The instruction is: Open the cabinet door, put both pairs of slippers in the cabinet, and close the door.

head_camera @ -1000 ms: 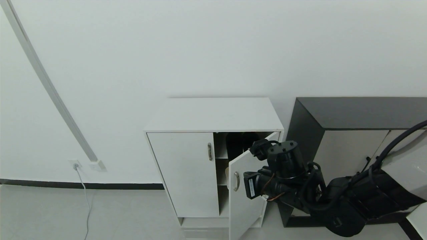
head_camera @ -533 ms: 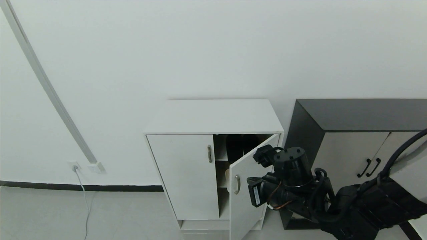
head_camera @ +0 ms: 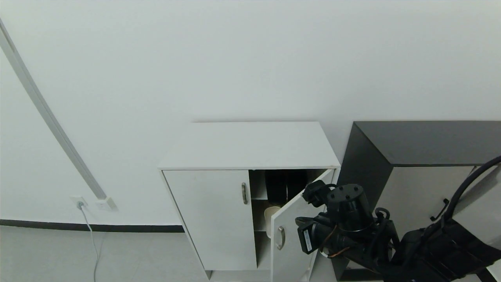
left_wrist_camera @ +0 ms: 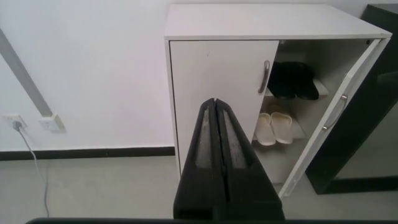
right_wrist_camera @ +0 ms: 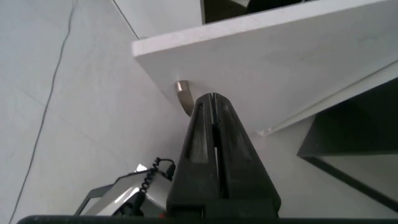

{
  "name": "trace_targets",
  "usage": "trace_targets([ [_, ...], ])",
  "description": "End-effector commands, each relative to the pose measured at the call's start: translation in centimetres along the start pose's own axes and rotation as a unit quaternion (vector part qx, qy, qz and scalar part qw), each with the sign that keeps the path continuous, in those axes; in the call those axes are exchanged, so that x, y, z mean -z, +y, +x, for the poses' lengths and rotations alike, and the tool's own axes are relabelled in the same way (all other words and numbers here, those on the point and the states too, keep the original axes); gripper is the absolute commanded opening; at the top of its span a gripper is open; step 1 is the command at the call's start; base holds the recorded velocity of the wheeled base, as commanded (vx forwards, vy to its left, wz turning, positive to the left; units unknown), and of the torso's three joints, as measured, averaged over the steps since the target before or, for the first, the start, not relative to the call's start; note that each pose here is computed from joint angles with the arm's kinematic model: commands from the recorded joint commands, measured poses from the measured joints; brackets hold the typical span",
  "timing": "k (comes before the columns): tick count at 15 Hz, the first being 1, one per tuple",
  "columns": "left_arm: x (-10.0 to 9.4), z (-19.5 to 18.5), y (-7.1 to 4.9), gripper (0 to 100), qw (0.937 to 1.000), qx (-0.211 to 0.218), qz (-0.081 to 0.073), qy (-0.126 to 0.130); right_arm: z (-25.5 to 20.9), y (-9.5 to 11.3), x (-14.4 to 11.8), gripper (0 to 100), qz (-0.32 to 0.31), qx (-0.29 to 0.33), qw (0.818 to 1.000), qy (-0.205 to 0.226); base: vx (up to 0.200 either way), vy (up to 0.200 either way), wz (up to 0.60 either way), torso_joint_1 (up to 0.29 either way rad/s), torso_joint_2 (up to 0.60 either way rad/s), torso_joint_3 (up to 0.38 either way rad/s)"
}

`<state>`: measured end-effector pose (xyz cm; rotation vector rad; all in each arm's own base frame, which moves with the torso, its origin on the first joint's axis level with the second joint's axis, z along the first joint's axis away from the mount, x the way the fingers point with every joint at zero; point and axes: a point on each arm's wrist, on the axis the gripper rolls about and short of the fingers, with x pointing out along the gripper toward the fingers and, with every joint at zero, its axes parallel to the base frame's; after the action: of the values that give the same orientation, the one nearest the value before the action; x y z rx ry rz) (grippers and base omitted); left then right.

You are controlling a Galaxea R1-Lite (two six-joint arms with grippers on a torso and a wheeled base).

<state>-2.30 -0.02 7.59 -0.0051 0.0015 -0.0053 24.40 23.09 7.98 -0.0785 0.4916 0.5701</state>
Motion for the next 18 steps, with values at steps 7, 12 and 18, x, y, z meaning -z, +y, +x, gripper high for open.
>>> trace_targets([
  [7,0.0,0.0,0.0,0,1.0000,0.000,0.000,0.000,5.2,-1.0,1.4,0,0.008,0.013,1.000,0.006,0.000,0.000,0.00,0.000,0.00,0.000],
  [12,0.0,0.0,0.0,0,1.0000,0.000,0.001,0.000,8.8,-1.2,1.0,0,0.014,0.018,1.000,-0.011,0.000,0.000,0.00,0.000,0.00,0.000],
  [18,0.0,0.0,0.0,0,1.0000,0.000,0.000,0.000,11.3,-2.0,0.1,0,0.021,0.026,0.999,-0.036,0.000,0.000,0.00,0.000,0.00,0.000],
])
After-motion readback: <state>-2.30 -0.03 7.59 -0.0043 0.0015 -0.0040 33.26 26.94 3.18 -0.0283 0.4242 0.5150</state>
